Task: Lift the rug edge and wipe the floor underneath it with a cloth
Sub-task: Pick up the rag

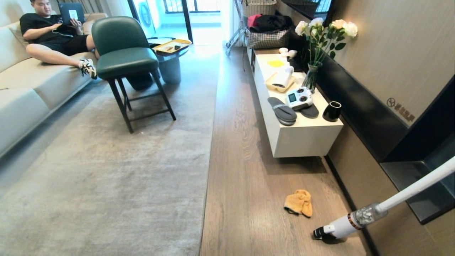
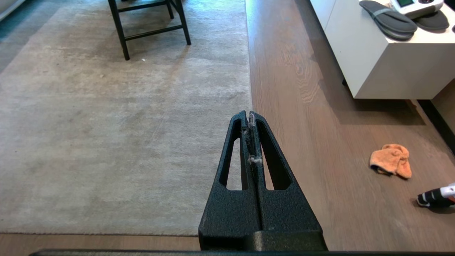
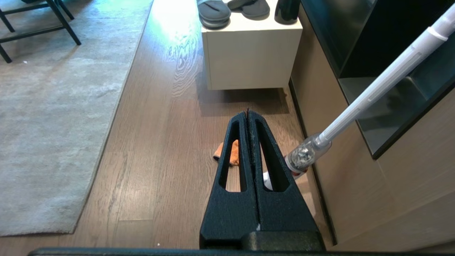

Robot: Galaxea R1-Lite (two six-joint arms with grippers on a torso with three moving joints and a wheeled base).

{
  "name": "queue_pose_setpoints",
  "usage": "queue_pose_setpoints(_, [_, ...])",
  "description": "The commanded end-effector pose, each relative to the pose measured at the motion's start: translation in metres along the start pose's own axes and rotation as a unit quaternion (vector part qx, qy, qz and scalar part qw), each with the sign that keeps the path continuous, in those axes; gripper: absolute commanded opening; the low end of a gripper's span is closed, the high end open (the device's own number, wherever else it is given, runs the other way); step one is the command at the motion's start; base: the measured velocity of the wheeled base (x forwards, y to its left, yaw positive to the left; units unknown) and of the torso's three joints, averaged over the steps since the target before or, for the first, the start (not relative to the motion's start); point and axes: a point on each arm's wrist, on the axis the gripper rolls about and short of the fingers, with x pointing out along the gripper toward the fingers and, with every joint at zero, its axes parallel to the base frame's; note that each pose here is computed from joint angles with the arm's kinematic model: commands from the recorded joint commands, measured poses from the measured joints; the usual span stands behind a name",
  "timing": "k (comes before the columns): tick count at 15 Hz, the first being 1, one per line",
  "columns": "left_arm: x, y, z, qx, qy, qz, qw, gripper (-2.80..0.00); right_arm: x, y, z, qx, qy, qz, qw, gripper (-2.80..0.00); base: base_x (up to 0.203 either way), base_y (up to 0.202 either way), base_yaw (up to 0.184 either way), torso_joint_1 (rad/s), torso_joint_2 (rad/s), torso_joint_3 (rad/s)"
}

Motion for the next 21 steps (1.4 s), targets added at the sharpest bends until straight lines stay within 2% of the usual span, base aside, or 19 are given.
queue_pose_setpoints(1, [0.0,0.0,0.0,0.0,0.0,0.0,1.0,-2.8,0.0001,0.0,0.0,0.0,0.001,0.0,1.0,-2.8,0.0,0.0,0.0,-0.116,0.47,0.364])
queue_pose_setpoints(15, [0.0,0.0,0.0,0.0,0.0,0.0,1.0,-2.8,0.0001,0.0,0.0,0.0,0.001,0.0,1.0,-2.8,0.0,0.0,0.0,-0.027,0.43,0.415])
queue_pose_setpoints(21, [0.0,0.0,0.0,0.0,0.0,0.0,1.0,-2.8,0.0001,0.0,0.0,0.001,0.001,0.0,1.0,-2.8,0.0,0.0,0.0,0.0,0.02,0.029])
